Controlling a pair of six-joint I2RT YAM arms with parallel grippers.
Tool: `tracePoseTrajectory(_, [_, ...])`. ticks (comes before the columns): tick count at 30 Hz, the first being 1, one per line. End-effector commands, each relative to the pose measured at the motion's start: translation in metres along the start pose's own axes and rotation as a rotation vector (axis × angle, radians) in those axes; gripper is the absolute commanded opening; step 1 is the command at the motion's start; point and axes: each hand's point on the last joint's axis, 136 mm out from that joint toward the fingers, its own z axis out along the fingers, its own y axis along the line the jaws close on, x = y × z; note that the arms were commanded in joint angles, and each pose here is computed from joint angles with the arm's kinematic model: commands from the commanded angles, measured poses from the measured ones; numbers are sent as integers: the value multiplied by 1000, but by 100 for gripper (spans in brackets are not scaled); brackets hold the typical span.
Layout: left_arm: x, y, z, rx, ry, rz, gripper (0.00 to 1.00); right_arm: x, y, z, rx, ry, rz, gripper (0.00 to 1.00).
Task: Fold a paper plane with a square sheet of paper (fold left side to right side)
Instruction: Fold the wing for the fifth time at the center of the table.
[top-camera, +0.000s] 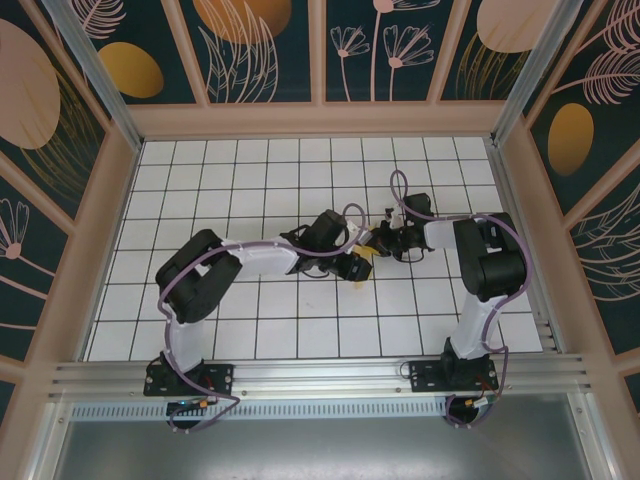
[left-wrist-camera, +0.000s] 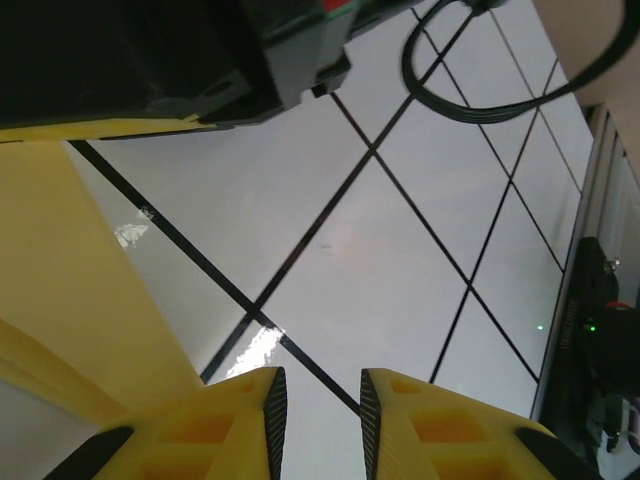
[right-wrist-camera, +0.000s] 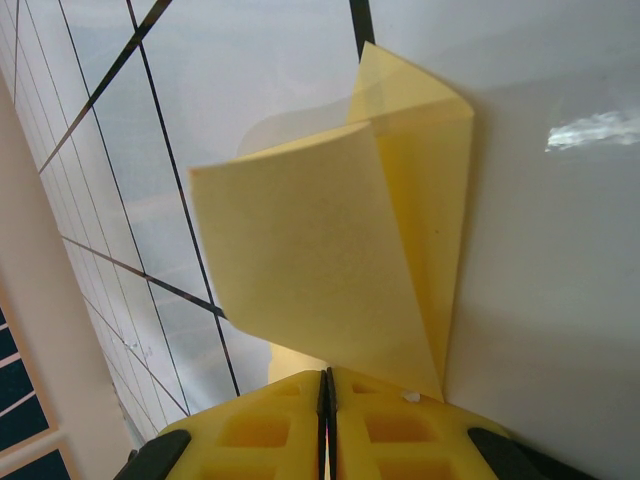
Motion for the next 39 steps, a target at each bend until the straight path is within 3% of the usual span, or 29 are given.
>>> tracePoseTrajectory(1, [-6, 12, 10, -40, 5, -1, 29, 15, -37, 9, 125, 26, 51, 14])
tracePoseTrajectory(9, [27, 47, 28, -116, 79, -74, 28, -3, 1, -10, 32, -53, -16, 13])
tracePoseTrajectory(14, [39, 58, 27, -160, 101, -88, 27, -19, 24, -38, -4, -132, -61, 6])
tracePoseTrajectory(19, [44, 61, 25, -176, 110, -97, 24, -6, 24, -49, 17, -130, -77, 0])
tracePoseTrajectory(28, [44, 61, 23, -183, 107, -96, 23, 25, 20, -21, 2, -64, -59, 0])
tracePoseTrajectory(39, [50, 65, 22, -194, 115, -102, 22, 2, -4, -1, 90, -70, -80, 0])
